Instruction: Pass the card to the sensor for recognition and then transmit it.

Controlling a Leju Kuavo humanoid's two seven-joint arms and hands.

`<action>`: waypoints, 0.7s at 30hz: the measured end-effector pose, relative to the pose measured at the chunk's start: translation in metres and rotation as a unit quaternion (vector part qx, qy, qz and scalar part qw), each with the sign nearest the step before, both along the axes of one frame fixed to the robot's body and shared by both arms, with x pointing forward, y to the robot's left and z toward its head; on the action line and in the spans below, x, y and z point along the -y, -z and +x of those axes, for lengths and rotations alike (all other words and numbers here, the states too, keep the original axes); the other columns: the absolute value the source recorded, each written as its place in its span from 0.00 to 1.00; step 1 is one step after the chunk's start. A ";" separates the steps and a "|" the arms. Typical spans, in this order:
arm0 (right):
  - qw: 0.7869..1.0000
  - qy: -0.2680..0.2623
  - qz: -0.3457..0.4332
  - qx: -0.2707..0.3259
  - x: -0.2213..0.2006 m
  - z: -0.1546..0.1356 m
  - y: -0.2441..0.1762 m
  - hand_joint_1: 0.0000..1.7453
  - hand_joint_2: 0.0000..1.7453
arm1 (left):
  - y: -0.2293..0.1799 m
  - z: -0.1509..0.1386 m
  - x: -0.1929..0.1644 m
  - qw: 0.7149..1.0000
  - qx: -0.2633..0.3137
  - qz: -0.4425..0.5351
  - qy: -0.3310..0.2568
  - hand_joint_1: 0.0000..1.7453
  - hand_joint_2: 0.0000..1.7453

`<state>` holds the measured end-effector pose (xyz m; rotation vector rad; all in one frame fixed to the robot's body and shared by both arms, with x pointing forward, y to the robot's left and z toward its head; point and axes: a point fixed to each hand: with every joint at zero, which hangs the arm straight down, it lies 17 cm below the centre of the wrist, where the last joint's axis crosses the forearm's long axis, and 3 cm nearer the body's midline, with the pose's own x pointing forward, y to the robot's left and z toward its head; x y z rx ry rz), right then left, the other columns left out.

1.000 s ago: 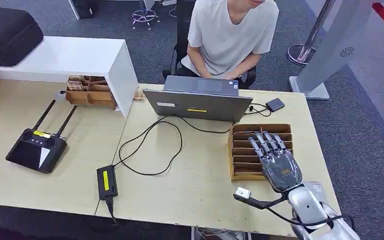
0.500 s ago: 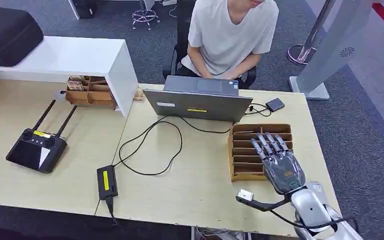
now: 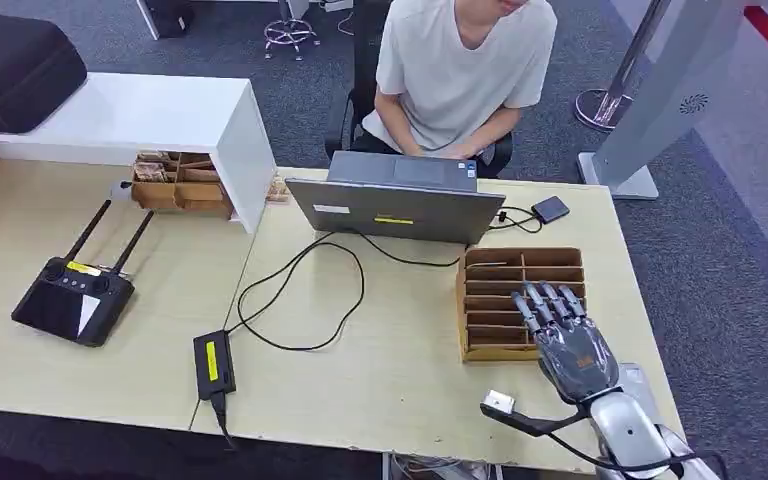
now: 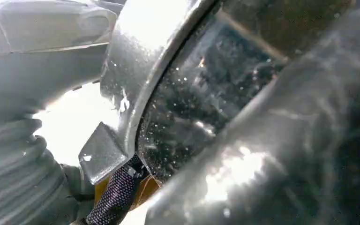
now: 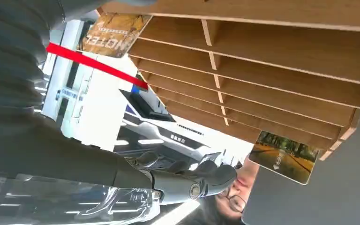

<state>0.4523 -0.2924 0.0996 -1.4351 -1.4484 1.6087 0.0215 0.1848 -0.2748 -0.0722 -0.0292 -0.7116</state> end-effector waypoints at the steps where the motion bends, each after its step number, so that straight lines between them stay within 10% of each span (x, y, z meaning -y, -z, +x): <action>1: 1.000 0.000 0.000 -0.001 0.000 0.000 0.001 0.00 1.00 | 0.000 0.000 0.000 1.000 0.000 0.000 0.000 0.00 1.00; 21: 1.000 0.018 -0.004 -0.011 0.017 -0.001 0.008 0.00 1.00 | 0.000 0.000 0.000 1.000 0.000 0.000 0.000 0.00 1.00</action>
